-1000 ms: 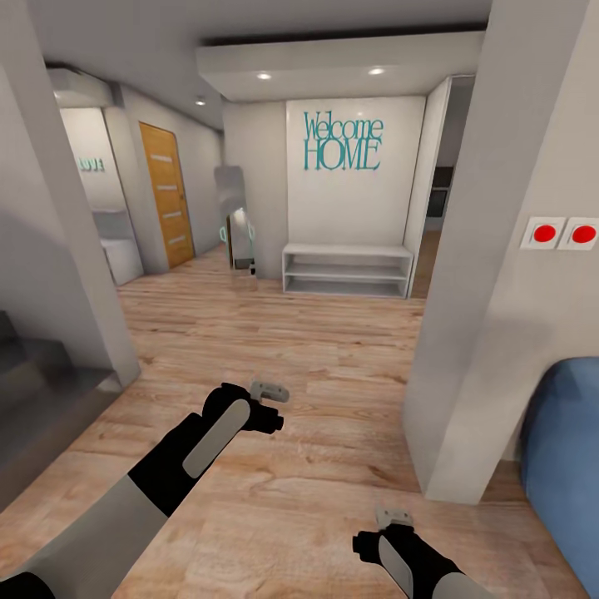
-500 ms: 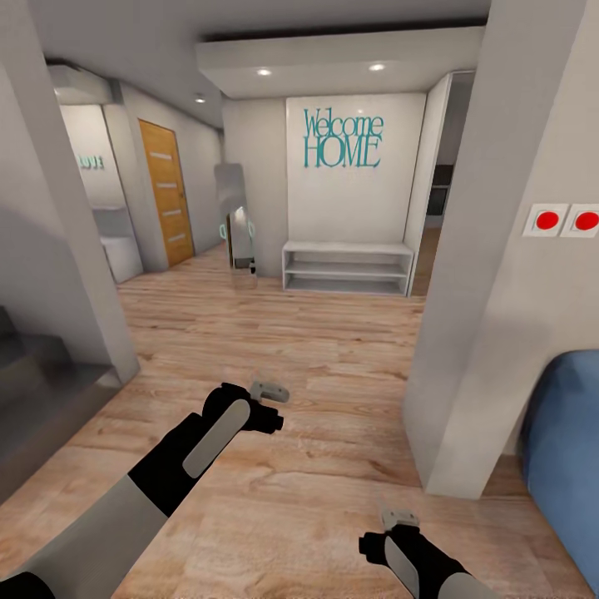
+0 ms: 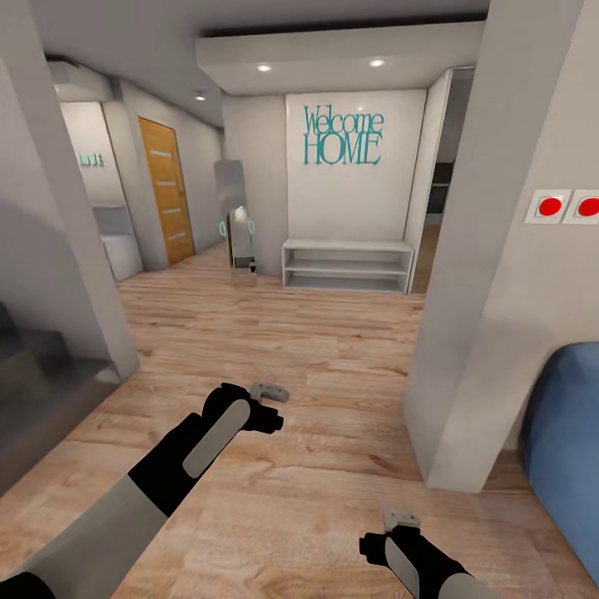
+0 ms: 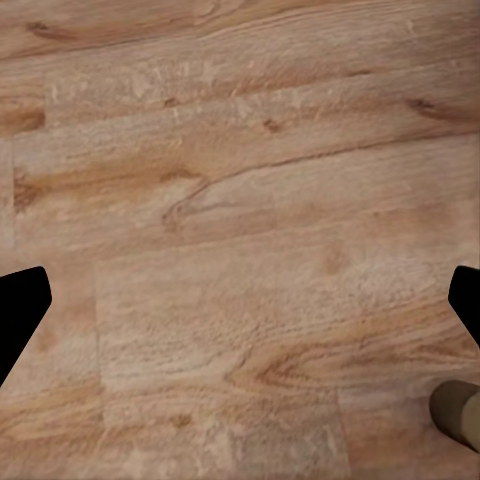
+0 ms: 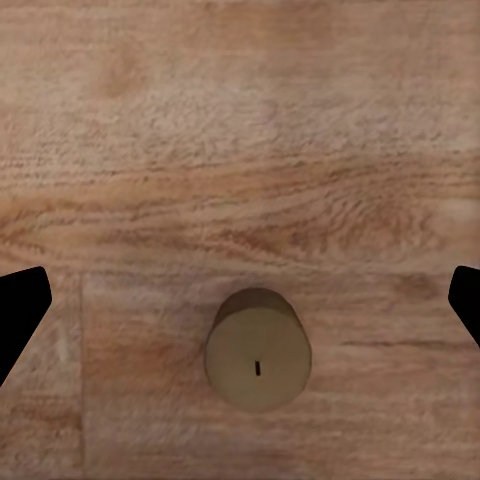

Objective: Place each of the two pumpkins and all three candles from the living room inside a cabinet in the living room (use any cabinet), then make sure every cabinet is closed, and position the cauldron so it is next to a table in the living room.

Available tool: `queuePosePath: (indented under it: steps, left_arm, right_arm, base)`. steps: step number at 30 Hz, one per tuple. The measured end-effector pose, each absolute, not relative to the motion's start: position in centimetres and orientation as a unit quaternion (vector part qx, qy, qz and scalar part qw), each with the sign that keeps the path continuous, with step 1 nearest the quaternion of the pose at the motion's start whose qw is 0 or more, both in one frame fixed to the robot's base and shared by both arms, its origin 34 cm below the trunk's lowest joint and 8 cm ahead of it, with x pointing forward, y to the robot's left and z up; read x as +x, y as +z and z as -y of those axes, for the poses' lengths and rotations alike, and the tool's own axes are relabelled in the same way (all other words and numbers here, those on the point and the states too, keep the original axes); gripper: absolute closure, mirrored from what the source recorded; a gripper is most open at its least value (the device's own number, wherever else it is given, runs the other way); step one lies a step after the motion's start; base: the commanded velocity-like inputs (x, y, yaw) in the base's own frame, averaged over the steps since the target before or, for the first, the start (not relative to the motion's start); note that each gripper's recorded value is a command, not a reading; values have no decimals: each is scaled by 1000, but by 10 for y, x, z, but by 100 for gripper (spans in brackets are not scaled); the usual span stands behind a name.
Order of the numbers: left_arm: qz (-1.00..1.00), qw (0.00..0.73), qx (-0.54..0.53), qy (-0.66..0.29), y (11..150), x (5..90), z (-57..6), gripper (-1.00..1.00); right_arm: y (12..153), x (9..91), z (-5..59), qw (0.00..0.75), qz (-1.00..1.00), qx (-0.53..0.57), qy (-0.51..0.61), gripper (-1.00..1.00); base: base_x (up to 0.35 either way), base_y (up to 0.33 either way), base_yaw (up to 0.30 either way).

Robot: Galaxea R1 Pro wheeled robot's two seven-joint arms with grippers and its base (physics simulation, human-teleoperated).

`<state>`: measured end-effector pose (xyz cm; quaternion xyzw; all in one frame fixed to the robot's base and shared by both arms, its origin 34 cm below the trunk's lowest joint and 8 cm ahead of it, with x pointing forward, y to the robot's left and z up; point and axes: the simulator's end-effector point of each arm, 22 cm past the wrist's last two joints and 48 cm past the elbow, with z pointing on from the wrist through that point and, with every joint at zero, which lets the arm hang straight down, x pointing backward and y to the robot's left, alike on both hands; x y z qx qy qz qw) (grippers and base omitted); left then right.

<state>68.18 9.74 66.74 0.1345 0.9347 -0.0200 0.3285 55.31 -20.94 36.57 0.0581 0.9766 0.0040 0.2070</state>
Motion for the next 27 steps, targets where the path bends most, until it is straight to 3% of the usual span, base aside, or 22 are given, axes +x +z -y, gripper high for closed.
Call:
queuePosePath:
  steps: [27]
  left_arm:
    - [-935,329,135,-19,608,668,-98,-100]
  right_arm:
    - [310,547,209,226,-972,60,6,-100]
  base:
    - [0,0,0]
